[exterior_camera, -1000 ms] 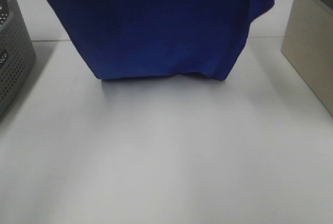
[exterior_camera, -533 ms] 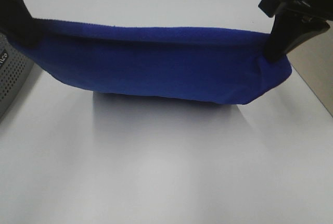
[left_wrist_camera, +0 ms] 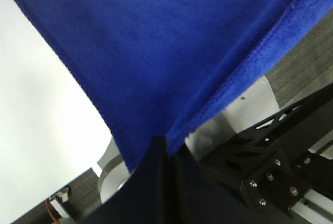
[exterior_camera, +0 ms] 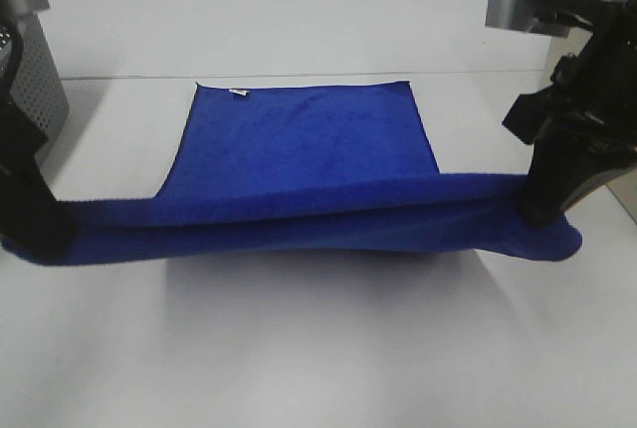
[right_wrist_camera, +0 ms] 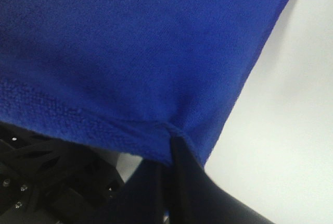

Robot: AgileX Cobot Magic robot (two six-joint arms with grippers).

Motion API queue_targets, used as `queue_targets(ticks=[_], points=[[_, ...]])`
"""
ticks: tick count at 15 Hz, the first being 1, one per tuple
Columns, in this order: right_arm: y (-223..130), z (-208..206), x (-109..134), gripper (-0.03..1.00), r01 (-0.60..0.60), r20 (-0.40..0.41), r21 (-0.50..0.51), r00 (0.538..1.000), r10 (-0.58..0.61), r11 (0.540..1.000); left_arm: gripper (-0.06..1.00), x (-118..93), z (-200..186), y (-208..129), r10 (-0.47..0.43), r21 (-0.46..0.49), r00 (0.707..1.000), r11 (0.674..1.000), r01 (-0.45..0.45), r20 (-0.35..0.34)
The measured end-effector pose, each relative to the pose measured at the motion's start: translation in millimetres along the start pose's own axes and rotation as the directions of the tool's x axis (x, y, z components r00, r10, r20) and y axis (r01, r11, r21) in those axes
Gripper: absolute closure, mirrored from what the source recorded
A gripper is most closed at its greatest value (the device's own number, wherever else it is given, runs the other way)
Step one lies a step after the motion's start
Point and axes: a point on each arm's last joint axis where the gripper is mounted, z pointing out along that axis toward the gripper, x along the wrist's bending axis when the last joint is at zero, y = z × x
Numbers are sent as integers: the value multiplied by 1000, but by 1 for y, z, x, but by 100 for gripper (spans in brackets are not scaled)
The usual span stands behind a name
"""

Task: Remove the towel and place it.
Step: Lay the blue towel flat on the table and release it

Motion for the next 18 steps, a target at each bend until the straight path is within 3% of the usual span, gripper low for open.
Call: queue_targets(ticks=[4,8,12,18], points=[[-25,36,-1,95,-58,-75,137,995,68,989,94,7,29,-25,-95,118,994,989,88,58],[-49,64,1,95,-110,-143,249,979,149,962,94,13,57,-55,-211,243,972,953,182,102],[-70,84,3,95,-147,-174,340,961,216,929,94,16,70,-73,-279,310,954,922,234,110],[-65,109,-4,95,-195,-182,463,934,308,865,94,23,85,-73,-331,387,940,880,276,82]])
